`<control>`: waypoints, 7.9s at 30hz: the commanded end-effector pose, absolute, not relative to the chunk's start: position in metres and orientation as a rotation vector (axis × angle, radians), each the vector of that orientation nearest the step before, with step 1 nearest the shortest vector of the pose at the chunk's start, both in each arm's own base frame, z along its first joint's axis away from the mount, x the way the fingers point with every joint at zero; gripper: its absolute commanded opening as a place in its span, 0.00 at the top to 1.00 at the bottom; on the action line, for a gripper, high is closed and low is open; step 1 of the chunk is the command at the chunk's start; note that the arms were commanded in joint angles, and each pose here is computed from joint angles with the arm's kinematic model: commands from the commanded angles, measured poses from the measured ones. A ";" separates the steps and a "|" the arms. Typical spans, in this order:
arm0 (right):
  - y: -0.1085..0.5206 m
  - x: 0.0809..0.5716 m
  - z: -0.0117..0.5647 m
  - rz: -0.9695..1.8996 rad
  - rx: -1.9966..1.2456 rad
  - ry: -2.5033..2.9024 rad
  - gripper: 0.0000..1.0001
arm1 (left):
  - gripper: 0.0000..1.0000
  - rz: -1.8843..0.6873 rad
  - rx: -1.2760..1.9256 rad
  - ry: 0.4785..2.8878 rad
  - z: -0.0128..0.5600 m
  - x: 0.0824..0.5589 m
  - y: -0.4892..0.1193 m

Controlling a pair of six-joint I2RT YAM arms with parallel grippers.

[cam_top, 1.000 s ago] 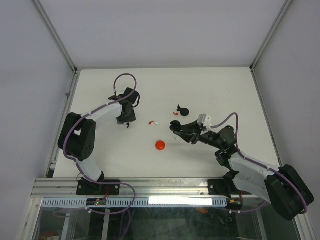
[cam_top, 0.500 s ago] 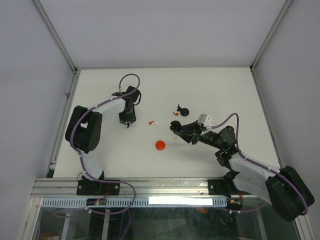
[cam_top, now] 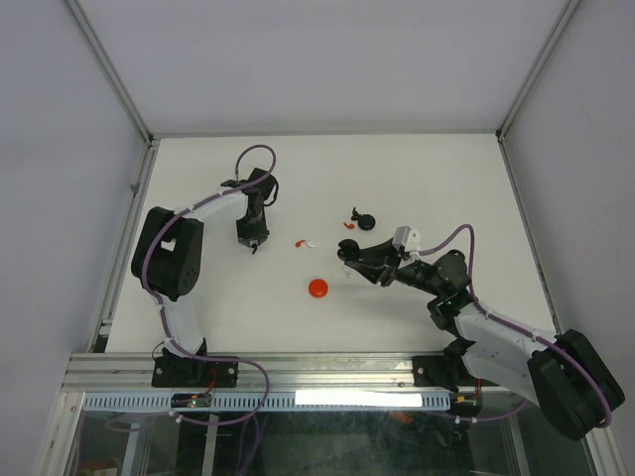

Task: Insert the wireless bluetooth earbuds into the charging case
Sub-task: Pick up the earbud from the center of the board, then place the earbud in the charging case.

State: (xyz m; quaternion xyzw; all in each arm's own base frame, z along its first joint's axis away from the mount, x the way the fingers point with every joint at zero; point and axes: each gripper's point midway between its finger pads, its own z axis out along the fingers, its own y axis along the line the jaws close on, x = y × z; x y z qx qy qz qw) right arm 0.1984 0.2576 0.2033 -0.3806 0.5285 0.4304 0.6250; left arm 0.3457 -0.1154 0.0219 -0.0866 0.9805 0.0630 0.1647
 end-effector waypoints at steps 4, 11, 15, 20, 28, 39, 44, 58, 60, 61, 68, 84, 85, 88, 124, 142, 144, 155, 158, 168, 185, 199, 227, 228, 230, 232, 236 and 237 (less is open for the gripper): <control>0.259 0.196 0.226 0.970 -0.886 1.121 1.00 | 0.70 0.107 -0.273 2.827 0.024 0.345 -0.116; 0.259 0.196 0.227 0.972 -0.888 1.120 1.00 | 0.72 0.037 -0.306 2.836 0.020 0.344 -0.114; 0.259 0.196 0.227 0.972 -0.888 1.120 1.00 | 0.73 0.013 -0.311 2.848 0.017 0.343 -0.117; 0.258 0.196 0.227 0.969 -0.886 1.121 1.00 | 0.73 0.008 -0.324 2.855 0.015 0.339 -0.117; 0.259 0.195 0.227 0.973 -0.889 1.121 1.00 | 0.73 -0.010 -0.334 2.864 0.015 0.334 -0.118; 0.260 0.197 0.226 0.970 -0.894 1.124 1.00 | 0.82 -0.065 -0.352 2.811 0.026 0.335 -0.121; 0.259 0.201 0.225 0.949 -0.892 1.140 1.00 | 0.87 -0.170 -0.357 2.738 0.039 0.342 -0.131; 0.268 0.213 0.239 0.911 -0.898 1.099 1.00 | 0.95 -0.602 -0.262 2.344 0.149 0.354 -0.167; 0.271 0.216 0.243 0.908 -0.889 1.092 1.00 | 0.96 -0.691 -0.229 2.255 0.176 0.350 -0.175; 0.272 0.217 0.245 0.906 -0.884 1.087 1.00 | 0.97 -0.730 -0.218 2.223 0.183 0.347 -0.179; 0.285 0.230 0.256 0.871 -0.825 1.051 1.00 | 0.97 -0.943 -0.101 1.967 0.252 0.326 -0.210; 0.293 0.250 0.279 0.801 -0.648 0.913 1.00 | 0.98 -1.185 -0.006 1.632 0.330 0.272 -0.252; 0.293 0.251 0.281 0.798 -0.641 0.905 1.00 | 0.98 -1.201 -0.004 1.619 0.331 0.269 -0.253; 0.295 0.252 0.282 0.791 -0.639 0.889 1.00 | 0.98 -1.244 0.005 1.581 0.335 0.263 -0.260; 0.298 0.241 0.295 0.798 -0.638 0.811 1.00 | 0.99 -1.217 0.112 1.508 0.312 0.257 -0.300; 0.296 0.242 0.295 0.784 -0.632 0.811 1.00 | 1.00 -1.193 0.122 1.562 0.296 0.251 -0.296; 0.296 0.242 0.296 0.784 -0.631 0.810 1.00 | 0.99 -1.197 0.123 1.561 0.297 0.250 -0.297; 0.299 0.239 0.292 0.809 -0.647 0.815 1.00 | 1.00 -1.224 0.120 1.504 0.321 0.255 -0.304; 0.298 0.239 0.291 0.806 -0.645 0.818 1.00 | 1.00 -1.235 0.123 1.491 0.326 0.253 -0.303; 0.295 0.242 0.291 0.793 -0.622 0.829 1.00 | 1.00 -1.265 0.113 1.454 0.337 0.244 -0.296; 0.293 0.242 0.294 0.793 -0.611 0.827 1.00 | 1.00 -1.264 0.119 1.480 0.319 0.247 -0.301; 0.294 0.243 0.293 0.796 -0.611 0.831 1.00 | 1.00 -1.287 0.120 1.464 0.320 0.244 -0.302; 0.296 0.239 0.290 0.800 -0.640 0.823 1.00 | 0.78 -1.156 0.180 1.549 0.306 0.249 -0.299; 0.296 0.238 0.289 0.801 -0.644 0.824 1.00 | 0.75 -1.148 0.186 1.552 0.307 0.249 -0.299; 0.297 0.238 0.288 0.803 -0.647 0.826 1.00 | 0.70 -1.134 0.195 1.563 0.307 0.250 -0.299; 0.296 0.238 0.288 0.801 -0.647 0.826 1.00 | 0.67 -1.122 0.204 1.573 0.308 0.250 -0.298; 0.296 0.238 0.287 0.799 -0.649 0.829 1.00 | 0.65 -1.105 0.215 1.584 0.311 0.249 -0.296; 0.296 0.238 0.286 0.799 -0.649 0.830 1.00 | 0.65 -1.102 0.219 1.591 0.311 0.249 -0.296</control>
